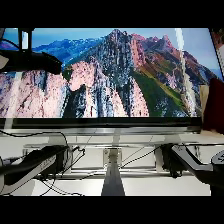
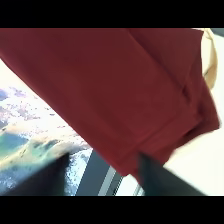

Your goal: Fold the clothes and pants, and hang the long-sleeved shirts on hangers.

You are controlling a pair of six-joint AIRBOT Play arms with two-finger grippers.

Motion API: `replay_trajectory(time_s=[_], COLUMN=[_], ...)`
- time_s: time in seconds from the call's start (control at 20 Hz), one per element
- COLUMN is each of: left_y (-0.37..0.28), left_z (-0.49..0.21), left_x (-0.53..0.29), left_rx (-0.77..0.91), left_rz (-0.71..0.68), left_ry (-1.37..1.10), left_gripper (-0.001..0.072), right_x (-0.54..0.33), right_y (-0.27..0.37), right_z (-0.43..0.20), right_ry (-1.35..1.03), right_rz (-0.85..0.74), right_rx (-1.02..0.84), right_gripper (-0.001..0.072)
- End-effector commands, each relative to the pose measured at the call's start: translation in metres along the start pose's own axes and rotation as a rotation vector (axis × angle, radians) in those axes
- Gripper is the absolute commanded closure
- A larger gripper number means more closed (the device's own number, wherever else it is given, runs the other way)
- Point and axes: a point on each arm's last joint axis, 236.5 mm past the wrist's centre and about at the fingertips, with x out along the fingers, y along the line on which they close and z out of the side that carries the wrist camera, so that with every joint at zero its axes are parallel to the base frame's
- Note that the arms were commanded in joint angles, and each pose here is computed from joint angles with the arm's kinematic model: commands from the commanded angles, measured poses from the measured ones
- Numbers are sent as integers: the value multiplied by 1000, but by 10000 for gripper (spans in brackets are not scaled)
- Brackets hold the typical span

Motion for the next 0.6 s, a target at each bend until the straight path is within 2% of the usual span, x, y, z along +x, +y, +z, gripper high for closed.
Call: replay_trajectory(time_s=[0.0, 0.05, 0.1, 0.25, 0.4, 0.55], left_y=[0, 0, 0, 0, 0, 0], left_z=[0, 0, 0, 0, 0, 0], left_x=[-1, -1, -1, -1, -1, -1], left_rx=[1, 1, 1, 1, 1, 1], left_rz=[1, 1, 1, 1, 1, 1], left_ry=[-2, -2, -2, -2, -2, -2], left_gripper=[691, 690, 690, 690, 690, 690], right_x=[1, 0, -3, -16, -36, -62], right_y=[46, 79, 113, 200, 259, 302], right_z=[-15, -25, -41, -114, -199, -263], right_ry=[33, 36, 42, 67, 18, -113], right_rz=[120, 191, 253, 381, 459, 554], right_rx=[-138, -248, -372, -757, -1150, -1395], right_gripper=[474, 611, 703, 702, 702, 703])
